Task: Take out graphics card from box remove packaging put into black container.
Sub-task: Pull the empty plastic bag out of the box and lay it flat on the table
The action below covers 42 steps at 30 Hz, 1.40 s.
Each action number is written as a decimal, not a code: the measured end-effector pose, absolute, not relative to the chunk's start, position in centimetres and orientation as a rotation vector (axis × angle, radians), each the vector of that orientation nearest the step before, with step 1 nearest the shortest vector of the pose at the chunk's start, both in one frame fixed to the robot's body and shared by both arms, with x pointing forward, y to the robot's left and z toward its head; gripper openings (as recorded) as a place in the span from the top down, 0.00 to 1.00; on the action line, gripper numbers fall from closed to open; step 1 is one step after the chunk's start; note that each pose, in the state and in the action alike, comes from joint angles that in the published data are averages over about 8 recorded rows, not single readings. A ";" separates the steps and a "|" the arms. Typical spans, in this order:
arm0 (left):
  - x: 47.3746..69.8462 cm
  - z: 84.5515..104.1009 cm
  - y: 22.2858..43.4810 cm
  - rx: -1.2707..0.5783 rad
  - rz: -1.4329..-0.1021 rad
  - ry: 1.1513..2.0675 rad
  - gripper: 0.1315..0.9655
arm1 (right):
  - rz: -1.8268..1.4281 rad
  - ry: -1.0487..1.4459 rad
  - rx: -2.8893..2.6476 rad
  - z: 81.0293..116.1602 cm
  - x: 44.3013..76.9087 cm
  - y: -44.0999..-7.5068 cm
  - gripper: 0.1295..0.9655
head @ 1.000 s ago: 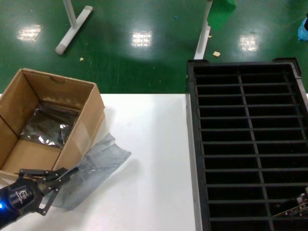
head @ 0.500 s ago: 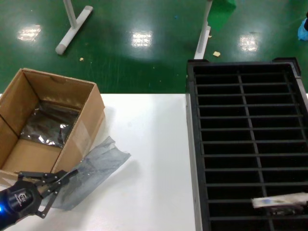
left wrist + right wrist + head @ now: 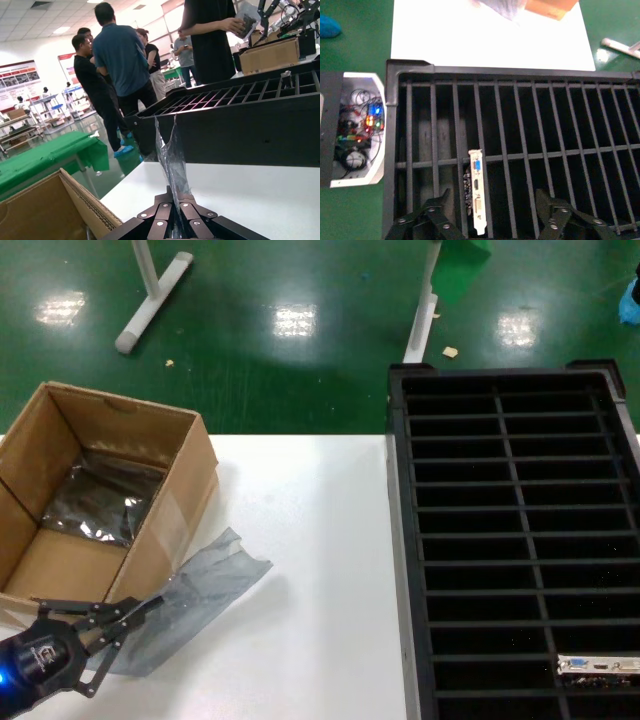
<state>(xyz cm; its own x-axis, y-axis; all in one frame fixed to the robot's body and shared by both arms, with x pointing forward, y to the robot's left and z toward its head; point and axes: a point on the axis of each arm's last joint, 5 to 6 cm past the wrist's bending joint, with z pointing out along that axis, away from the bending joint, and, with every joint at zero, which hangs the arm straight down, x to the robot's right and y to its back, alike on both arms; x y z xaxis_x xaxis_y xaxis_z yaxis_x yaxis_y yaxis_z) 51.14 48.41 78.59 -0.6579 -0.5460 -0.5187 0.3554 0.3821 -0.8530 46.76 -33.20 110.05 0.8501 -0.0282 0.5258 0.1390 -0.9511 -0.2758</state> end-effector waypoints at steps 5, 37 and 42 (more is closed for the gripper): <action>51.1 78.7 48.5 -0.159 -1.393 1.824 0.99 | -0.818 -0.050 -2.665 109.4 46.7 -33.4 0.45; 52.1 81.2 46.0 -0.013 -1.529 1.734 0.99 | -1.427 0.578 -2.039 97.6 47.2 -30.8 0.00; 52.5 80.9 44.1 0.039 -1.480 1.762 0.99 | -1.424 0.557 -2.053 97.7 47.2 -30.9 0.00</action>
<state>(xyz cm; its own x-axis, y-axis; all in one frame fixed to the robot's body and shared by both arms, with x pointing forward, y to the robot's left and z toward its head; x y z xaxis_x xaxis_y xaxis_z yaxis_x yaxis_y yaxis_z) 52.47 44.15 80.91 -0.6666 -0.4574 -0.5886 0.5007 0.3103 -0.8081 47.16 -30.90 97.69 0.3448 -0.6259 0.6995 -0.0146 -0.7487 -0.6627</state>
